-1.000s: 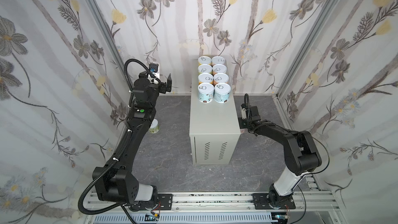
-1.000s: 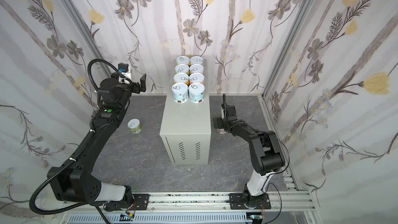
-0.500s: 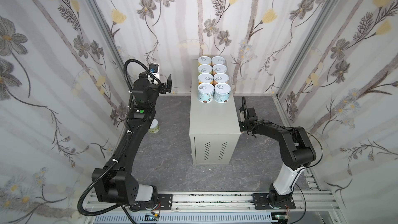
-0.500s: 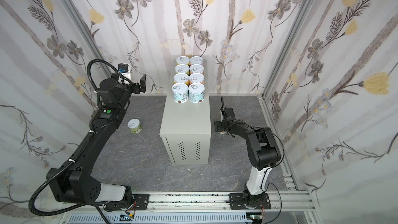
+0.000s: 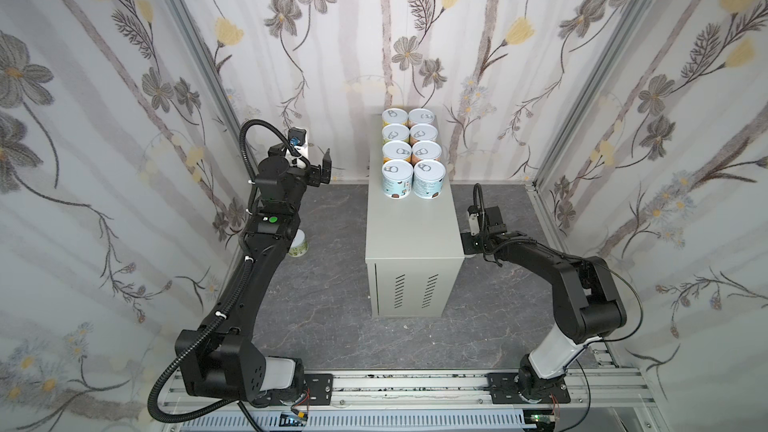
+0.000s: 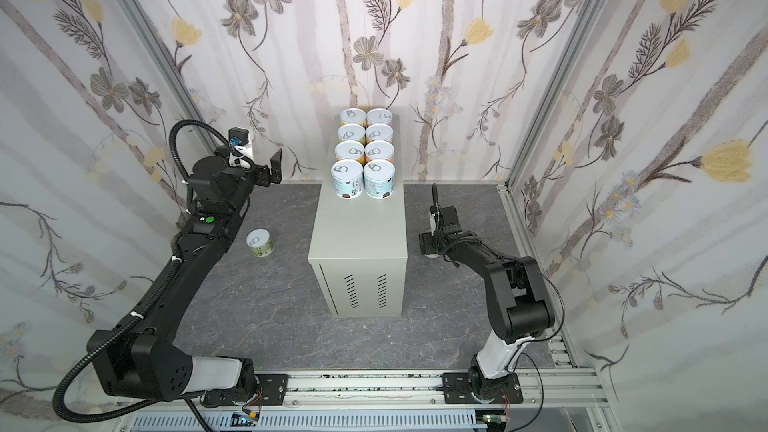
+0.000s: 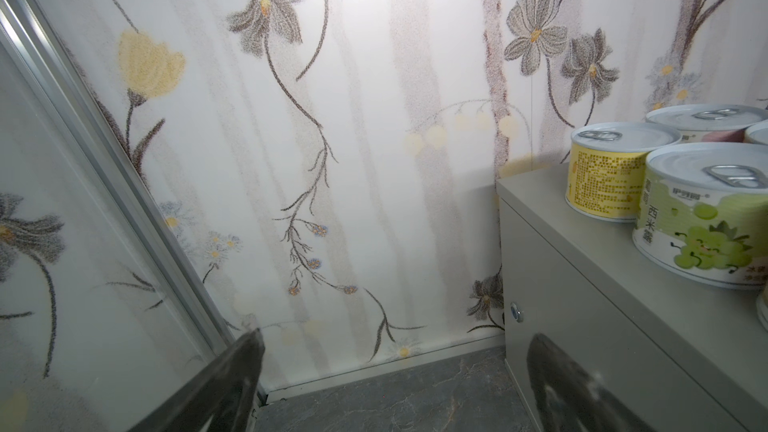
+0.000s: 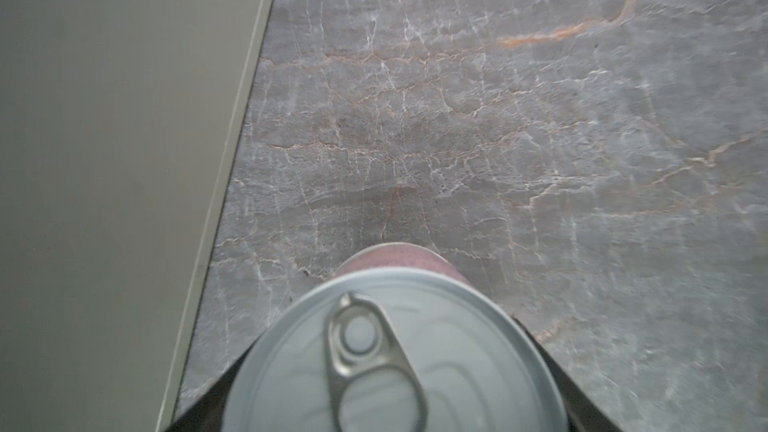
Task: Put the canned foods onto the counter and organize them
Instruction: 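Close the right gripper on the floor can and lift it, then carry the can with the right gripper over the cabinet toward the group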
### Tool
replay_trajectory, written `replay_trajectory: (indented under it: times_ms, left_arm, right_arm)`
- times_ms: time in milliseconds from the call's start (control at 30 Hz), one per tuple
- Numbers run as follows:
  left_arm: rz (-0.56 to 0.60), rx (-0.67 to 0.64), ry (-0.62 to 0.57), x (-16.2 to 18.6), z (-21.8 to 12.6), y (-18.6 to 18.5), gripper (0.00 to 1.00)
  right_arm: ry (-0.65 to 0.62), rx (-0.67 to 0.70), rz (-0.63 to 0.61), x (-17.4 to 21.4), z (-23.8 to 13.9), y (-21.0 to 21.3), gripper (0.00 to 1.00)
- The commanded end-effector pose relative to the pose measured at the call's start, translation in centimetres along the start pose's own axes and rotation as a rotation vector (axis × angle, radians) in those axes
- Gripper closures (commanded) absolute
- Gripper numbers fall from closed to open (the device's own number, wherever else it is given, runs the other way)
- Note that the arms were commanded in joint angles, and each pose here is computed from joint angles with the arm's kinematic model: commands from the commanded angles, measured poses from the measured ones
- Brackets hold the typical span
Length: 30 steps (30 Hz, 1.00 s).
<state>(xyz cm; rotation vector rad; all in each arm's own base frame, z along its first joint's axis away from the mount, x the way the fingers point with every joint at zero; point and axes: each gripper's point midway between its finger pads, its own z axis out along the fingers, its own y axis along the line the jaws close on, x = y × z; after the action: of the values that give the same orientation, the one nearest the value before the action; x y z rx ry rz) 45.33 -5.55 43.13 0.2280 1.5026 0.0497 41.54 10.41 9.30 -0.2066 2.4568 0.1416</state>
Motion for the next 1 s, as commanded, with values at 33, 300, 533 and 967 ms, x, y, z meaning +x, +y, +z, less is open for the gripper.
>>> replay_trajectory:
  times_ms: [33,300,533,967]
  left_arm:
    - [0.015,0.016,-0.033,-1.1,-0.6,-0.1,0.0]
    - [0.014,0.059,-0.015,-0.2,-1.1,-0.9,0.0]
    - [0.022,0.096,-0.018,-0.6,-1.9,-1.5,0.0]
    - [0.024,0.142,-0.036,-1.1,-3.9,-2.2,0.0]
  right_arm:
    - [-0.041,-0.018,-0.01,-2.1,-5.6,0.3,0.54]
    - [-0.152,-0.112,0.012,-6.5,-19.3,2.2,0.54]
    - [-0.277,-0.164,0.005,-9.5,-29.7,3.7,0.55]
    - [-0.311,-0.217,-0.217,-12.2,-34.7,11.0,0.56]
